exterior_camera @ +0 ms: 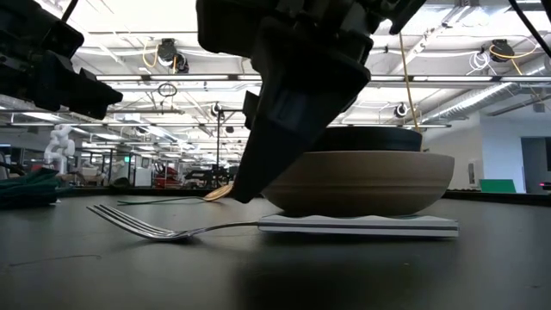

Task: Set table place
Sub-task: Put the fork to the right of the plate

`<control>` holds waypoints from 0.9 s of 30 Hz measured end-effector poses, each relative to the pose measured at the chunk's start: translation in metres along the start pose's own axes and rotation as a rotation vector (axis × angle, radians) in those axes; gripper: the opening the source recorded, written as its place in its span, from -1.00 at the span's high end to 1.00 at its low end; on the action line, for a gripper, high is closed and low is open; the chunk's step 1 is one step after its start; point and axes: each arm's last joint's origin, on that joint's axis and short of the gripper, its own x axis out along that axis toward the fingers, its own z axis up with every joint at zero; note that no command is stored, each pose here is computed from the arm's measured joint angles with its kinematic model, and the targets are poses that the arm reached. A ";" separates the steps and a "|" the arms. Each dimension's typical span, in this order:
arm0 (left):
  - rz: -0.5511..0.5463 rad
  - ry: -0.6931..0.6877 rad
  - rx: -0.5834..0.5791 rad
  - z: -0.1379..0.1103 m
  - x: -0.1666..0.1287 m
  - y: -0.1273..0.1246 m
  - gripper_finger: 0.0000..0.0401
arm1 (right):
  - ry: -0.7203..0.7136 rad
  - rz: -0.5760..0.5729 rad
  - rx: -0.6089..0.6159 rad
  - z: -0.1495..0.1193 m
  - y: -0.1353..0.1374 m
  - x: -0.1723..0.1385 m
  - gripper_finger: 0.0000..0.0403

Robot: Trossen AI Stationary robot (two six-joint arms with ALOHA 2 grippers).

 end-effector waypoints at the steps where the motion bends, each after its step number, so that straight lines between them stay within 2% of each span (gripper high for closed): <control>1: 0.000 0.000 0.000 0.000 0.000 0.000 0.71 | -0.002 0.001 0.000 0.000 0.000 0.000 0.42; 10: 0.000 0.000 0.000 0.000 0.000 0.000 0.71 | -0.007 0.012 -0.004 -0.002 0.011 0.002 0.42; 14: 0.000 0.000 -0.001 0.000 0.000 0.000 0.71 | -0.002 0.016 -0.046 -0.004 0.017 0.003 0.42; 22: 0.000 0.000 -0.008 0.000 0.000 0.000 0.71 | -0.002 -0.079 -0.209 -0.009 0.026 0.004 0.42; 27: 0.000 0.000 -0.014 0.000 0.000 0.000 0.71 | -0.017 -0.133 -0.244 -0.009 0.026 0.004 0.42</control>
